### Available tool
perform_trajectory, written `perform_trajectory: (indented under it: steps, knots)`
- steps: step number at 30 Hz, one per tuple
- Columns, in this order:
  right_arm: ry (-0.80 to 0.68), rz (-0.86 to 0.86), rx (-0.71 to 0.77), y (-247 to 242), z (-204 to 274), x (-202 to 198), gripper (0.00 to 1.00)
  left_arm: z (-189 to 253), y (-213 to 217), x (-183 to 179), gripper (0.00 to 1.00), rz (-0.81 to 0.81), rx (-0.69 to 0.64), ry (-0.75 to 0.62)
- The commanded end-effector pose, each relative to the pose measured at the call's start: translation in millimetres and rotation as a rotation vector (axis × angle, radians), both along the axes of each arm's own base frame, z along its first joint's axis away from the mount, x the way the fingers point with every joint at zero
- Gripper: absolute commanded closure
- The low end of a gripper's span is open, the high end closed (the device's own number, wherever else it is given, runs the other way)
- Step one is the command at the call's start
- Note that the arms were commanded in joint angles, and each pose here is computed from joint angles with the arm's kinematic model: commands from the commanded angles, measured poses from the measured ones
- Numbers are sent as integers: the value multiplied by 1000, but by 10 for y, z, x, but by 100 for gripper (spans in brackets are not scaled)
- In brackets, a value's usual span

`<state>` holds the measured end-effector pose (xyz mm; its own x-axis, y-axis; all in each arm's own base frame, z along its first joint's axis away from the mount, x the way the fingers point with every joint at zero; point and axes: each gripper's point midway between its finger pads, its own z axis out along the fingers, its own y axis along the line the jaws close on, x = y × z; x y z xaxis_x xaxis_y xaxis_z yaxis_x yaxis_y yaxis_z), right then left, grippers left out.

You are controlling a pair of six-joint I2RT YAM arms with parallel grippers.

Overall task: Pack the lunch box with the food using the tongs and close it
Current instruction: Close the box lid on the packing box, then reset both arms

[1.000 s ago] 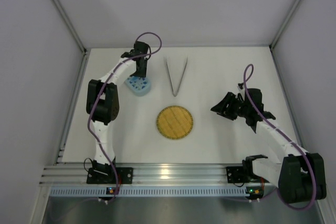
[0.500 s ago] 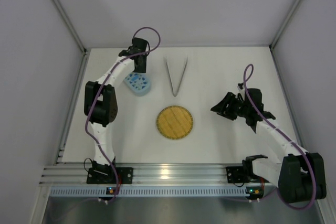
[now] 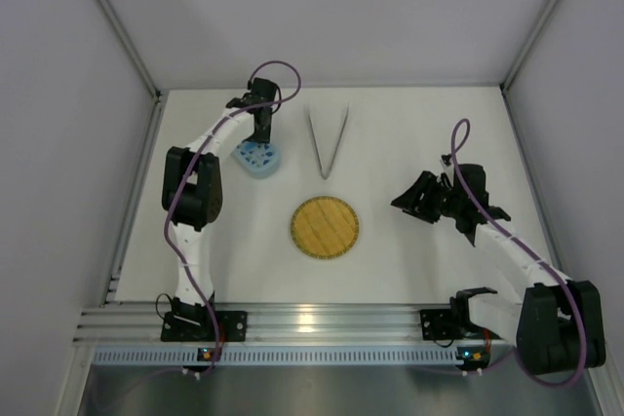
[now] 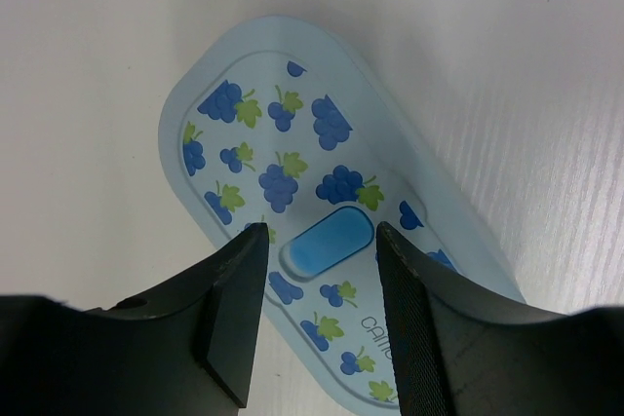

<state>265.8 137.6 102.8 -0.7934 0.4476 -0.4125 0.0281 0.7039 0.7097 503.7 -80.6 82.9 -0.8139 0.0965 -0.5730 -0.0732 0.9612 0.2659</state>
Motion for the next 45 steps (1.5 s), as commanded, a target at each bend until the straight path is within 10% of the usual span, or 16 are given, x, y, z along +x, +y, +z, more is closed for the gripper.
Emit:
perform_trajectory:
  steps: [1, 24, 27, 28, 45]
  knots:
    - [-64, 26, 7, 60, 74, 59, 51, -161, 122, -131, 46, 8, 49, 70]
    - [-94, 26, 13, 69, 191, 123, 51, 962, -148, 27, 43, -36, -145, -201]
    - [-98, 26, 14, 70, 210, 134, 51, 1093, -241, -6, 39, -62, -192, -238]
    - [-99, 27, 15, 75, 218, 132, 51, 1087, -272, -36, 1, -71, -204, -239]
    - [-379, -97, -111, -168, 1330, 654, 48, 2052, -1202, -699, 1, -350, -476, -473]
